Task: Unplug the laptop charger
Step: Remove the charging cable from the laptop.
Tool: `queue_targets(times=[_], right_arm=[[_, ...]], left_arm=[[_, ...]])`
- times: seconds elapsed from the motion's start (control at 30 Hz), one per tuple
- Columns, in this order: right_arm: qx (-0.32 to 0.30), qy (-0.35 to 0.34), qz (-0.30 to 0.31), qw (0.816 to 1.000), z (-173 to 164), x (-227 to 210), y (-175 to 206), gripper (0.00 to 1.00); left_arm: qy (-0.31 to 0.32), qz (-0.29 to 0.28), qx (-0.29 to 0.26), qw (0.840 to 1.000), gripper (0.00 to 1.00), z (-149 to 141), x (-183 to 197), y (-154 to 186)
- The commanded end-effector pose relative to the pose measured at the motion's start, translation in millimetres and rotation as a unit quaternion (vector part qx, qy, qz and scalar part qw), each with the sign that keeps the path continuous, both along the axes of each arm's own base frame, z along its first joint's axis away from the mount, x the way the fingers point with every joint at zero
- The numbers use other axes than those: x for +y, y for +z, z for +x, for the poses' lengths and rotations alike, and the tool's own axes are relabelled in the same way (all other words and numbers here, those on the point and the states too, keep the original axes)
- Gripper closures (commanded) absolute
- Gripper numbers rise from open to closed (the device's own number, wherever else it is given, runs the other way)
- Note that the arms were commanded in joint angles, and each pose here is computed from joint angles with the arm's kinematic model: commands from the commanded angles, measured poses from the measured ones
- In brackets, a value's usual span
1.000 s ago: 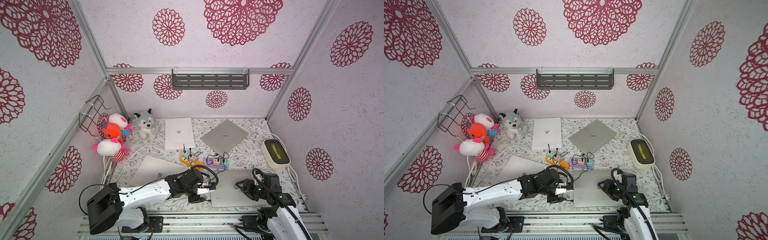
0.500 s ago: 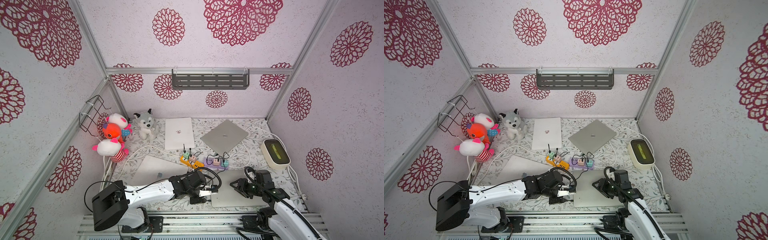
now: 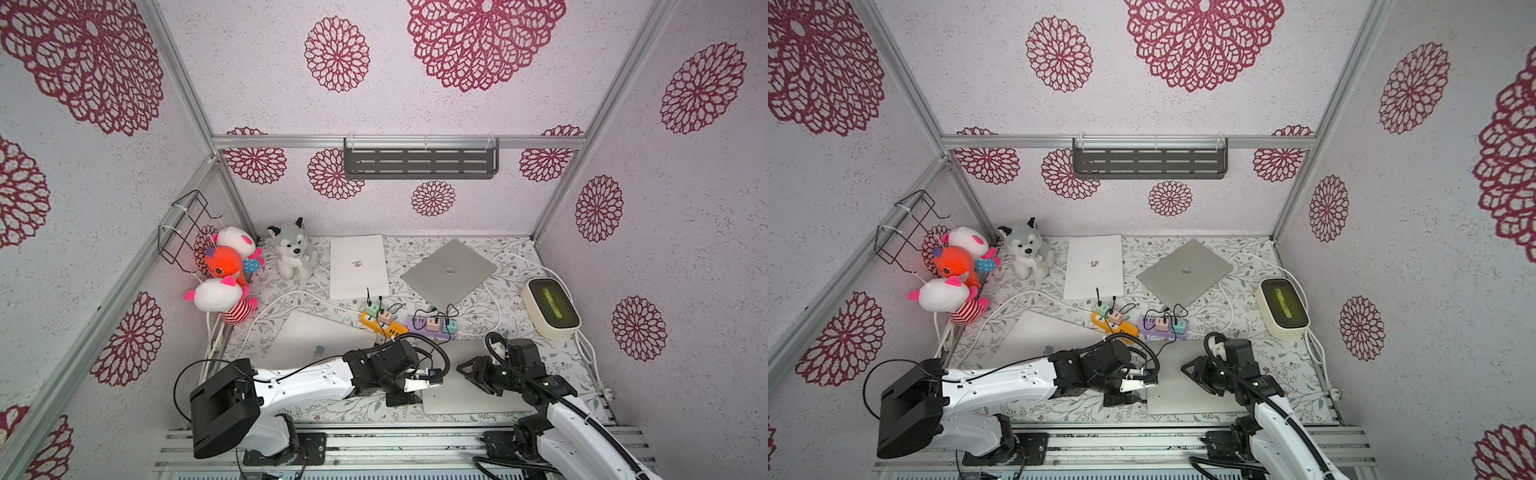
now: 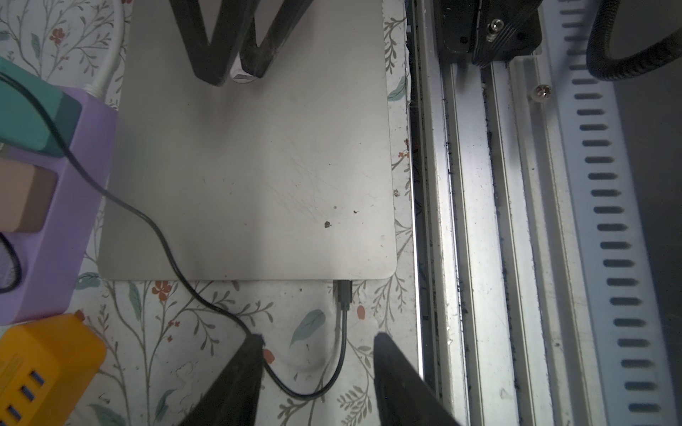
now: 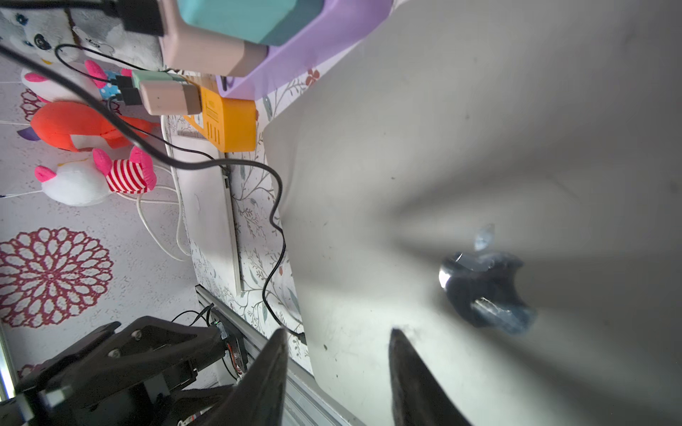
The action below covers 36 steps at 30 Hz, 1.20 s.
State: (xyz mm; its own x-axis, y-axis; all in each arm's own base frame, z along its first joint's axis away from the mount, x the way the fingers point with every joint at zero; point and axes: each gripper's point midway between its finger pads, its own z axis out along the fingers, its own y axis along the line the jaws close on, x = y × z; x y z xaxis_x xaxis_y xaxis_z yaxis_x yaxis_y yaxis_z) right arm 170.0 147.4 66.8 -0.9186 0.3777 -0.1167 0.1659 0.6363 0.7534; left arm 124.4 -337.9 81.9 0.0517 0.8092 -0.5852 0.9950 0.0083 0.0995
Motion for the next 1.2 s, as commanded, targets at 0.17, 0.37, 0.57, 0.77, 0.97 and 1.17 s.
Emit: queue_targets(times=[0.17, 0.37, 0.57, 0.77, 0.97, 1.17], right_arm=[[-0.012, -0.002, 0.007, 1.0, 4.7, 3.1, 2.4, 0.54], [-0.003, 0.015, 0.004, 1.0, 1.2, 7.1, -2.5, 0.55], [0.006, 0.036, 0.004, 0.999, -2.8, 13.3, -2.1, 0.55], [0.016, 0.04, 0.005, 0.999, -4.9, 16.1, -4.1, 0.55], [0.02, 0.044, 0.005, 0.999, -7.8, 17.9, -4.6, 0.56], [0.022, 0.042, 0.007, 0.999, -8.4, 19.5, -6.2, 0.56]], left_arm=[[-0.01, -0.009, -0.005, 1.0, 0.49, -2.9, -8.2, 17.0], [-0.013, -0.005, -0.008, 1.0, 0.49, -0.2, -11.4, 18.0], [-0.014, -0.008, -0.007, 1.0, 0.49, 1.3, -17.9, 7.0], [-0.022, 0.002, -0.004, 1.0, 0.49, 2.5, -22.6, -8.7], [-0.024, 0.013, 0.005, 1.0, 0.5, -2.8, -13.2, -25.6], [-0.019, 0.019, 0.016, 1.0, 0.53, -5.4, -10.5, -41.6]])
